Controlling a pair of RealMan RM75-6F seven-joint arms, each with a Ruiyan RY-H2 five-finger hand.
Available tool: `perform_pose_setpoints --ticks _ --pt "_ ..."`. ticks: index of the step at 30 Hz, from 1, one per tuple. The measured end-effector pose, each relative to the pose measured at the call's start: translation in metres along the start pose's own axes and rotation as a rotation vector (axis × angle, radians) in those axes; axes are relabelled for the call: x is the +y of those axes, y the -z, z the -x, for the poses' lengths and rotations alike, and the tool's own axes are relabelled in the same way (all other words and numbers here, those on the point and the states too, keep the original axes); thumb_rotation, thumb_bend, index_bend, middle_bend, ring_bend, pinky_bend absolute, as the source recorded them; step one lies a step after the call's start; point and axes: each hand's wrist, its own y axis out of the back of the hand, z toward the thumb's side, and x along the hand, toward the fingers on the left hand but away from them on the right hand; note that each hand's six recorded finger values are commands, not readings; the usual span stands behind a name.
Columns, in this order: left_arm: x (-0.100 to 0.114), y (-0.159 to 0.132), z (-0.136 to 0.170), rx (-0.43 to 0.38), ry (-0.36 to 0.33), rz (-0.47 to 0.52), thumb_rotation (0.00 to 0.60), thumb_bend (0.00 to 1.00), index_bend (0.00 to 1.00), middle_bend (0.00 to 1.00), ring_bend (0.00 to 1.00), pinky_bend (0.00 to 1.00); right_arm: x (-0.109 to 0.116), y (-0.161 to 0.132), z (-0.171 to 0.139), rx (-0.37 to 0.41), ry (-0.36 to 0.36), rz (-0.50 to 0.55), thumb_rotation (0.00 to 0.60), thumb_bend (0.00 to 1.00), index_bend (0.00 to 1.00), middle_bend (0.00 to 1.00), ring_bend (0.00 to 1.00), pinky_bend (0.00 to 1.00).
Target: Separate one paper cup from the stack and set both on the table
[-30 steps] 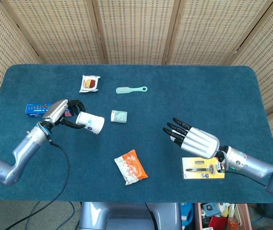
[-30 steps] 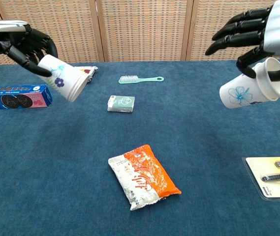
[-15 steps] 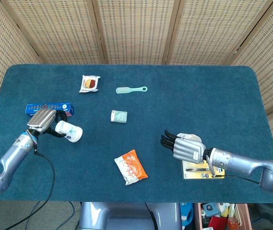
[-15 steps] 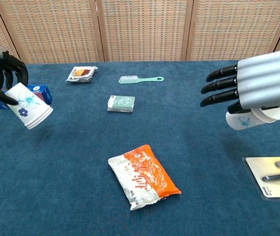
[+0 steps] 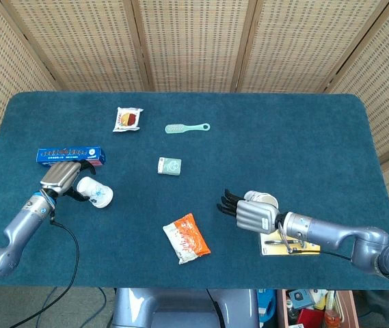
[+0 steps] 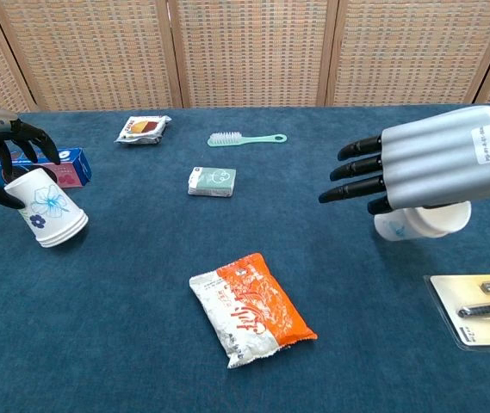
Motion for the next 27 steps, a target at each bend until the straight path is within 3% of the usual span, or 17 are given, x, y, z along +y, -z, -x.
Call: perform_pose_setpoints --ticks 4,9,20,22,27 --pt "0.0 -0.005 0.0 -0.011 0.018 0.018 0.6 0.07 0.0 0.02 0.07 0.24 -0.001 0.008 0.004 -0.056 -0.001 0.003 0.6 0.0 0.08 0.07 0.14 0.17" --pt "0.004 -0.007 0.002 -0.022 0.011 0.031 0.6 0.07 0.0 0.01 0.07 0.24 -0.002 0.016 0.005 -0.12 -0.003 0.011 0.6 0.0 0.07 0.07 0.14 0.17" --pt "0.025 -0.007 0.014 -0.043 -0.068 0.086 0.6 0.07 0.0 0.0 0.02 0.21 0.005 0.041 -0.017 -0.293 0.043 0.108 0.6 0.0 0.06 0.06 0.12 0.14" --pt "0.029 -0.007 0.02 -0.049 -0.084 0.092 0.6 0.07 0.0 0.0 0.01 0.19 0.005 0.046 -0.026 -0.346 0.052 0.151 0.6 0.0 0.05 0.05 0.1 0.12" --pt "0.034 -0.004 0.036 -0.044 -0.116 0.109 0.6 0.07 0.0 0.0 0.0 0.01 0.003 0.053 -0.055 -0.507 0.081 0.301 0.6 0.0 0.0 0.0 0.02 0.03"
